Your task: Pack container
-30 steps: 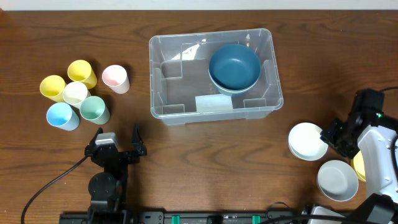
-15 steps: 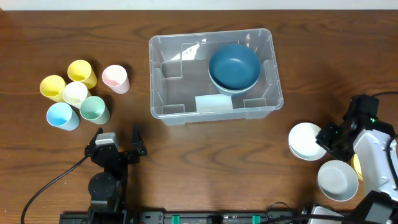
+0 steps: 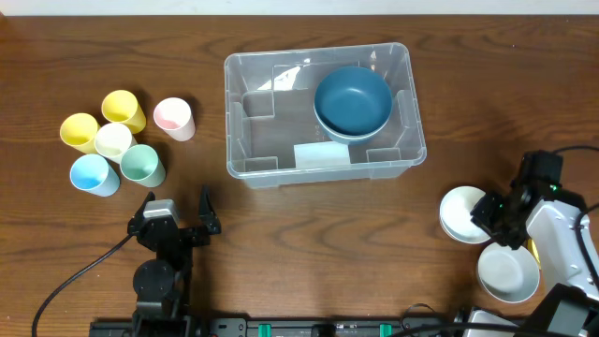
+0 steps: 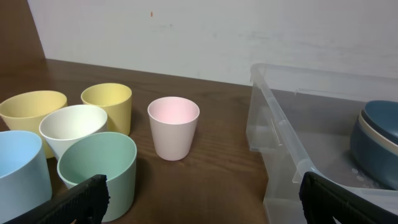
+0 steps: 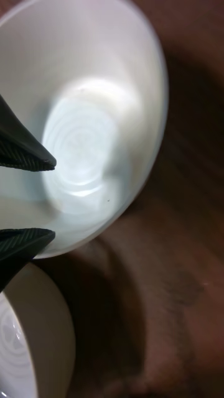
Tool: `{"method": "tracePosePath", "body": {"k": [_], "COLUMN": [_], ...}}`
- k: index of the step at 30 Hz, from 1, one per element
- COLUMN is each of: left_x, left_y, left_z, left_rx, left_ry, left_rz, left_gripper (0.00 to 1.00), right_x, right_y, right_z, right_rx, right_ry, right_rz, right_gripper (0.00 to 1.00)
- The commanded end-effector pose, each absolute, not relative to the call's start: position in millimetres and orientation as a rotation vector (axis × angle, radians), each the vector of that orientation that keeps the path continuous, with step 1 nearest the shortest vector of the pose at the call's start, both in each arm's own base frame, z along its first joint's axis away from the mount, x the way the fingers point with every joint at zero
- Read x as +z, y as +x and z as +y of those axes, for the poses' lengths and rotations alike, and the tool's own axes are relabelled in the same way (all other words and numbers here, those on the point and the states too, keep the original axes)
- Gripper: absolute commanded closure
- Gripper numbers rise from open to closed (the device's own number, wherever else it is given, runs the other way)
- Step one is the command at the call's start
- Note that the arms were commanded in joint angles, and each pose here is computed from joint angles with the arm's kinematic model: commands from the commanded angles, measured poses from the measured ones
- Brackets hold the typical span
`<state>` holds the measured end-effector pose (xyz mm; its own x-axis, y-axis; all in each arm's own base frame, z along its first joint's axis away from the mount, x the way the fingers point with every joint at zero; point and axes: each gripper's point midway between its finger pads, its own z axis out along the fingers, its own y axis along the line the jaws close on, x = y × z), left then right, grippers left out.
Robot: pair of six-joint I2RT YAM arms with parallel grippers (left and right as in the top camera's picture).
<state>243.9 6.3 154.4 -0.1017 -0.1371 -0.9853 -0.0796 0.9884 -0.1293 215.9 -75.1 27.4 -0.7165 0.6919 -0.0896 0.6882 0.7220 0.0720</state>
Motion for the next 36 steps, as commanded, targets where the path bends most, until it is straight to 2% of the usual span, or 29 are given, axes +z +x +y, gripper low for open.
{"method": "tracePosePath", "body": {"k": [1,12,21,36], "left_x": [134.6,134.6,134.6,134.6], "left_y": [243.9,243.9,243.9,243.9], "left_z": [7.2,7.2,7.2,7.2], "left_rx": [-0.036,-0.037,-0.037,-0.036], "left_ry": [-0.166,-0.166,-0.166,-0.166], "left_rz": [1.727,1.727,1.727,1.727], "left_gripper": [0.02,0.02,0.02,0.02], "right_x": [24.3,28.7,40.8,61.6], "right_y": [212.4,236.8,264.4,308.2], "right_z": [-76.5,-76.9,-79.6,-97.5], "right_rx": [0.055,0.127,0.184,0.158], "right_ry": [1.146,1.083,1.016,0.897], "right_rz": [2.805,2.727,2.638,2.457], "right_gripper": [0.68,0.69,0.64,0.62]}}
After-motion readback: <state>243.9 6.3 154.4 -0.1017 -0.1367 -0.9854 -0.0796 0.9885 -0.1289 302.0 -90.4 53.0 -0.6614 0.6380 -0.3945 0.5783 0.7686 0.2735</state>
